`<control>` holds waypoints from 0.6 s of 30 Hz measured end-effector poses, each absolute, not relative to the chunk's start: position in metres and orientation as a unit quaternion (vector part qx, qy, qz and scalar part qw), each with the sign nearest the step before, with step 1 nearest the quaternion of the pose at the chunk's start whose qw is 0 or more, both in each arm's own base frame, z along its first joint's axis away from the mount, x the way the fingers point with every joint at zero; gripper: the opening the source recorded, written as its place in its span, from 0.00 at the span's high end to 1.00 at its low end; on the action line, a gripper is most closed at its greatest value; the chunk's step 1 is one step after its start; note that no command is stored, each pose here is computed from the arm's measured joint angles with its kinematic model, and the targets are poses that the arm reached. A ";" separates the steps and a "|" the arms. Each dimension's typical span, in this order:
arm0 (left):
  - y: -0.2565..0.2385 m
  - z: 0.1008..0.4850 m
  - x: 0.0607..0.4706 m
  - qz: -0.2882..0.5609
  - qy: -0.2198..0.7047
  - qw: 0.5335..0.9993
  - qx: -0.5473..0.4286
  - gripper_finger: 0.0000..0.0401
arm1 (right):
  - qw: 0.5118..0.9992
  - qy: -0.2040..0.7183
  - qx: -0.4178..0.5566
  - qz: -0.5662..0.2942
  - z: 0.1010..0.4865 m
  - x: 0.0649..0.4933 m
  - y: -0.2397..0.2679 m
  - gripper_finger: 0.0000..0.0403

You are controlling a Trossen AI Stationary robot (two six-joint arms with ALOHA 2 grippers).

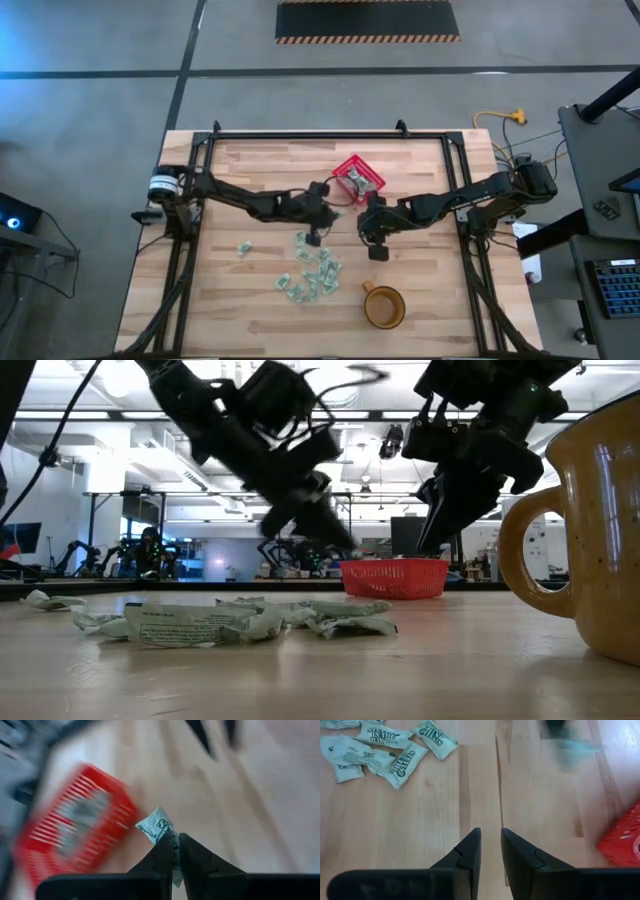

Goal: Pick and place Stevia / Truvia into bins
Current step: Put the stevia packet into the red basket

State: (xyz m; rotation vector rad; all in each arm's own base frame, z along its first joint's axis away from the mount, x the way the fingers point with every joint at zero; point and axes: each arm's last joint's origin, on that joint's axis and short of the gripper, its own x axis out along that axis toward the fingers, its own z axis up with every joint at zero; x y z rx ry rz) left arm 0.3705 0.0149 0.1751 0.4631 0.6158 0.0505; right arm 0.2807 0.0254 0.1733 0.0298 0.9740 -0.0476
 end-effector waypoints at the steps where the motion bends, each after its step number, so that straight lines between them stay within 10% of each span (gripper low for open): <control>1: 0.019 0.180 0.373 0.036 0.286 0.928 0.238 0.98 | 0.883 0.468 0.015 -0.023 0.173 0.281 0.025 0.84; 18: 0.128 0.216 0.376 0.204 0.211 0.948 0.123 0.98 | 0.889 0.458 0.013 -0.020 0.174 0.282 0.026 0.81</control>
